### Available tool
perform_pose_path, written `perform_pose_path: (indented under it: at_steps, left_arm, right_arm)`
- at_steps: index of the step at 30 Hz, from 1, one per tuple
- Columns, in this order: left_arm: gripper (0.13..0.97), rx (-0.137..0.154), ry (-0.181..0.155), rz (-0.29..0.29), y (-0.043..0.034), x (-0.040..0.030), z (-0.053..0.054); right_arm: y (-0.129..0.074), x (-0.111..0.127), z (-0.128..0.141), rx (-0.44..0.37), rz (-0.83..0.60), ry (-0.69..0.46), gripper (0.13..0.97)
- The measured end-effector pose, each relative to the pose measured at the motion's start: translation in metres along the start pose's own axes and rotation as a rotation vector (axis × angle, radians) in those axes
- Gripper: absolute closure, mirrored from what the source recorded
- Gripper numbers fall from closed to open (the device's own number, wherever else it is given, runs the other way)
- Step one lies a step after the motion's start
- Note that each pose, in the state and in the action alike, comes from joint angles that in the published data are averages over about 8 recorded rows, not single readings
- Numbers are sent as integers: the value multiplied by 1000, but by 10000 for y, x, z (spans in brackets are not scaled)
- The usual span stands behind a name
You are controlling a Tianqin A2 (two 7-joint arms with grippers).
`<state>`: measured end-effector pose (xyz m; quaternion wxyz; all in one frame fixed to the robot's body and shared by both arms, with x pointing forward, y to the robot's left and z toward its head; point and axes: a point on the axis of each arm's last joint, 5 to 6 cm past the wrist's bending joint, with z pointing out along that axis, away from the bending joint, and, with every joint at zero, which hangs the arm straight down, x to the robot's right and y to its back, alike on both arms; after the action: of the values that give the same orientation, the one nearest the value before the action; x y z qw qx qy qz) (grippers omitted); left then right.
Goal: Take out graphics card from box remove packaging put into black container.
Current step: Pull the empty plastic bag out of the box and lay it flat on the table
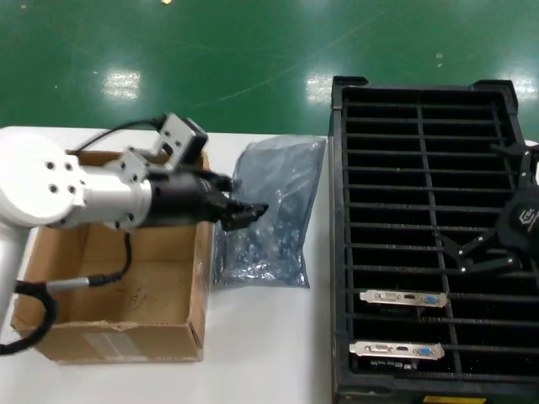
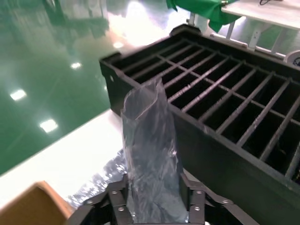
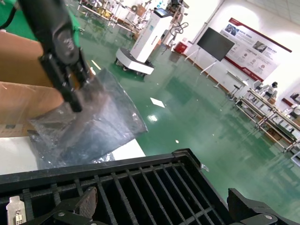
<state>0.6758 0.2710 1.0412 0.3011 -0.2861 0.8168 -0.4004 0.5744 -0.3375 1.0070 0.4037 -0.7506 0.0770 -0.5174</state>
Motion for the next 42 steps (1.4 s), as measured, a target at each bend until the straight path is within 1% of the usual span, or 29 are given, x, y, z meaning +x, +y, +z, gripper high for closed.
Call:
perform_pose_path:
  at_steps: [3,4,8,10,11,12,13,14,16,17,19,21,22,24,25,27,29,33,42]
  left_arm:
    - [711,25,-17,19,-64,-23,-159]
    - [711,33,-23,27,-81,-26,-224]
    - [606,63,-50,63,-120,-18,-509]
    - [553,80,-72,93,-130,-3,-655]
    - [527,92,-90,116,-136,7,-731]
    - [500,104,-112,146,-142,20,-808]
    - [500,115,-138,180,-148,35,-883]
    - [477,126,-167,220,-152,55,-958]
    - [429,145,-237,312,-147,104,-1097]
    - [406,154,-277,361,-137,135,-1164]
    - [359,162,-353,449,-92,197,-1267]
    - [312,165,-424,523,-20,260,-1347]
    - [312,165,-455,553,21,289,-1381]
    - [312,164,-505,597,101,337,-1432]
    - [312,163,-521,610,133,355,-1446]
    - [281,165,-537,625,182,382,-1457]
    - [251,174,-537,624,213,398,-1444]
    - [190,205,-516,598,256,423,-1378]
    - [135,293,-476,525,417,517,-1203]
  right_arm:
    - [0,0,0,0,0,0,130]
    - [0,0,0,0,0,0,130]
    - [0,0,0,0,0,0,130]
    - [0,0,0,0,0,0,130]
    - [0,0,0,0,0,0,130]
    - [0,0,0,0,0,0,130]
    - [0,0,0,0,0,0,130]
    - [0,0,0,0,0,0,130]
    - [0,0,0,0,0,0,130]
    - [0,0,0,0,0,0,130]
    - [0,0,0,0,0,0,130]
    - [0,0,0,0,0,0,130]
    - [0,0,0,0,0,0,130]
    - [0,-1,0,0,1,0,130]
    - [1,-4,1,1,2,1,130]
    - [5,-15,4,2,7,4,130]
    - [10,-34,10,6,15,10,130]
    - [29,-94,25,15,40,27,130]
    - [82,-275,64,37,120,82,130]
